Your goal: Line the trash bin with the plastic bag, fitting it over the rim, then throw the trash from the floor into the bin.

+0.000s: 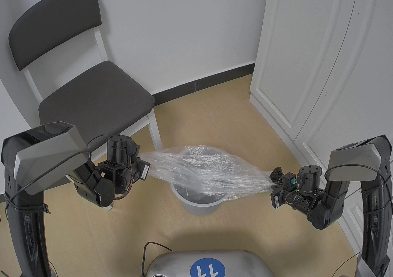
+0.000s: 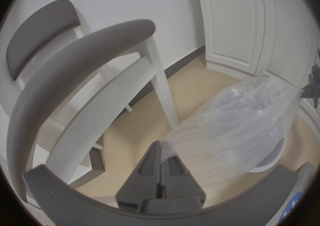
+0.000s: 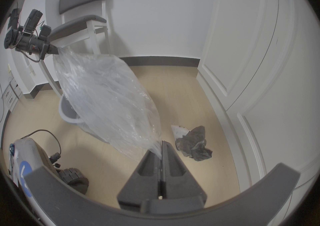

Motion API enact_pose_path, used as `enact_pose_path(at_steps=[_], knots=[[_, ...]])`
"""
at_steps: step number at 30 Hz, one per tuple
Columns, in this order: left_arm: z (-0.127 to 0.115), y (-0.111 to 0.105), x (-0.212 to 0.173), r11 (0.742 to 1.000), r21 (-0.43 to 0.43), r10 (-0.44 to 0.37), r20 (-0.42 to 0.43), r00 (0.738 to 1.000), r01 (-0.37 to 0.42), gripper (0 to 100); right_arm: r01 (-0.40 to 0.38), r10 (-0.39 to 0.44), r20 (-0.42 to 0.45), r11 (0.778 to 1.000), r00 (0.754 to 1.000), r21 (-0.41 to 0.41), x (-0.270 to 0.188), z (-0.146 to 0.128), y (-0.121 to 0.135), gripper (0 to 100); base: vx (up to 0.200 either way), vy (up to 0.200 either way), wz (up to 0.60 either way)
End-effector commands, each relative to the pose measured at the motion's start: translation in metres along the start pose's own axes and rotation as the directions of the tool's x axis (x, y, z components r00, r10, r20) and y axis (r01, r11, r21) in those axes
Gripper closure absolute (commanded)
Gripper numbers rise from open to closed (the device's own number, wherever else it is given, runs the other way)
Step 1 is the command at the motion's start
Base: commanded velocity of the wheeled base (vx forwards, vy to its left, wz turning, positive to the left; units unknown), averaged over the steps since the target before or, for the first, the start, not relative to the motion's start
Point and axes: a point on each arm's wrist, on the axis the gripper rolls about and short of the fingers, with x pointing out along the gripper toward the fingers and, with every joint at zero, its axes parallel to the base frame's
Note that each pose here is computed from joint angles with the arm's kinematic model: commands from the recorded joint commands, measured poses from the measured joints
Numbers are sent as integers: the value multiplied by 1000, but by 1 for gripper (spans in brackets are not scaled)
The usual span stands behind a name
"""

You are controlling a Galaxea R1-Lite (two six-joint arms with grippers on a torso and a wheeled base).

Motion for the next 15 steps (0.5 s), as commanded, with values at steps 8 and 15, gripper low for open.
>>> enact_pose_path(at_steps=[8,15], knots=[[-8,13,6,999,14,30,-33,999,-30,100,-12,12,-44,1000,999,-9,2,-9,3,100,0,0,0],[-12,16,5,999,25,29,-67,997,-27,100,-38,37,-57,999,998,-16,-2,-11,9,100,0,0,0]])
